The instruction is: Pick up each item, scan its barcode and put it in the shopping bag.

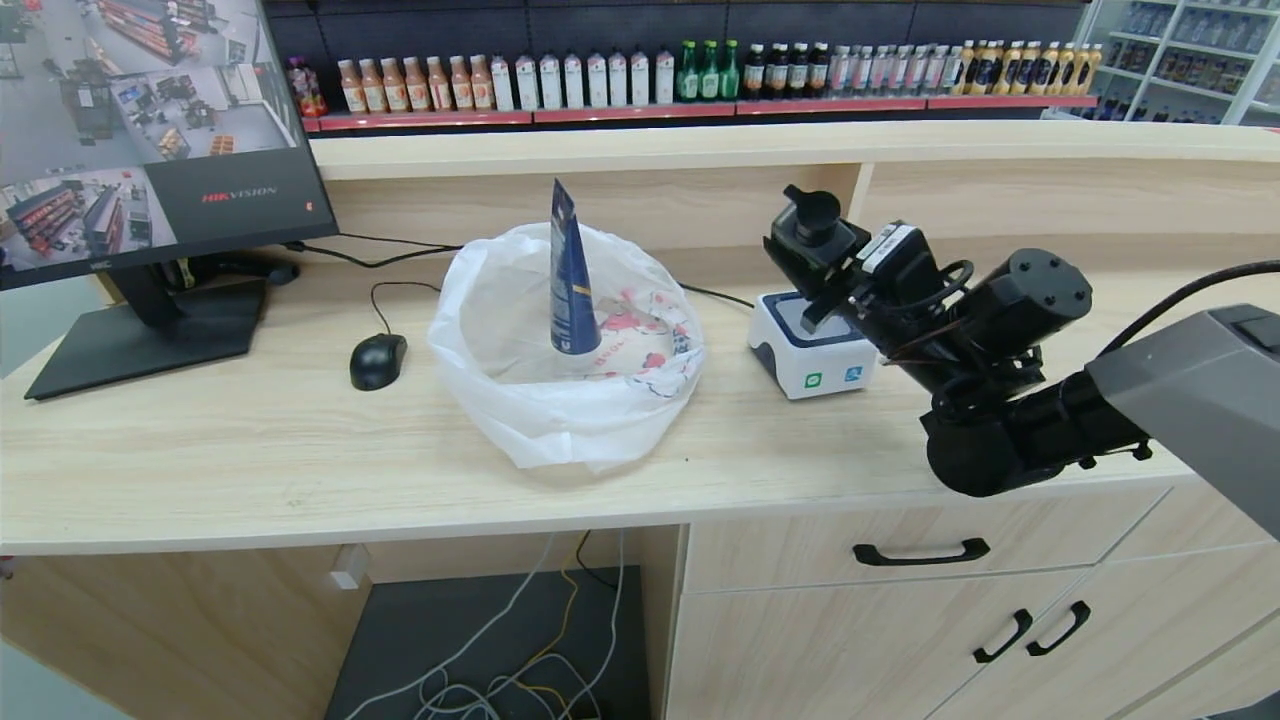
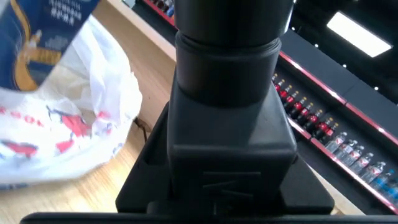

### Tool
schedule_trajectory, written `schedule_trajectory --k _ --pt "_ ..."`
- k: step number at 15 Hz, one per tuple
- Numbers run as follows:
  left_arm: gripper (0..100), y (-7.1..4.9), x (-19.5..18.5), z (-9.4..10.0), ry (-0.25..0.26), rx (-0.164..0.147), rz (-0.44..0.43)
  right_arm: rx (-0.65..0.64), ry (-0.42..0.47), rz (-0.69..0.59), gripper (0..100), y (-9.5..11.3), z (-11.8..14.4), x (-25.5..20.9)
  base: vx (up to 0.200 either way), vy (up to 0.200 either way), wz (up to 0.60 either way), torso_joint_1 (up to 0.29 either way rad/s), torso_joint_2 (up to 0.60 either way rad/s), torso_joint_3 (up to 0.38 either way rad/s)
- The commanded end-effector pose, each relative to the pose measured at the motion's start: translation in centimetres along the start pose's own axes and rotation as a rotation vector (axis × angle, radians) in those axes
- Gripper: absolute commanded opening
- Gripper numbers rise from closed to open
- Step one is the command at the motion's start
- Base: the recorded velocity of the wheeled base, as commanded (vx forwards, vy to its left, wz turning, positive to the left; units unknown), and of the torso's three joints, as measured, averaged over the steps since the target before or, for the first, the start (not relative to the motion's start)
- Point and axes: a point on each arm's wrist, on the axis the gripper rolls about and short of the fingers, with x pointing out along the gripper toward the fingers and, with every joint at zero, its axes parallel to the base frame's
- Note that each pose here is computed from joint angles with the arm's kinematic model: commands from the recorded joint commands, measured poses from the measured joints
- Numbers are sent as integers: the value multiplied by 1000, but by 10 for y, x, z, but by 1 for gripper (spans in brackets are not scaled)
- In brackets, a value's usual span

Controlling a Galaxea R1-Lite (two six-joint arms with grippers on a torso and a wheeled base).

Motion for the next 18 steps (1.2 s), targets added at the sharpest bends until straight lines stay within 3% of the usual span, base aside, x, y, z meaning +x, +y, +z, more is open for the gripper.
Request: schedule_trajectory --k 1,6,11,14,18 --pt "100 0 0 0 0 0 1 46 -8 -33 0 0 25 0 0 0 0 0 0 0" --pt "100 0 0 0 0 0 1 214 102 -105 0 -9 53 -36 0 0 0 0 0 0" --pt "100 0 0 0 0 0 1 522 271 -280 0 7 69 -68 0 0 0 0 0 0" --pt "100 0 0 0 0 0 1 616 285 -415 0 17 88 -63 0 0 0 0 0 0" --pt "100 0 0 0 0 0 1 624 291 -474 0 22 91 -56 0 0 0 0 0 0"
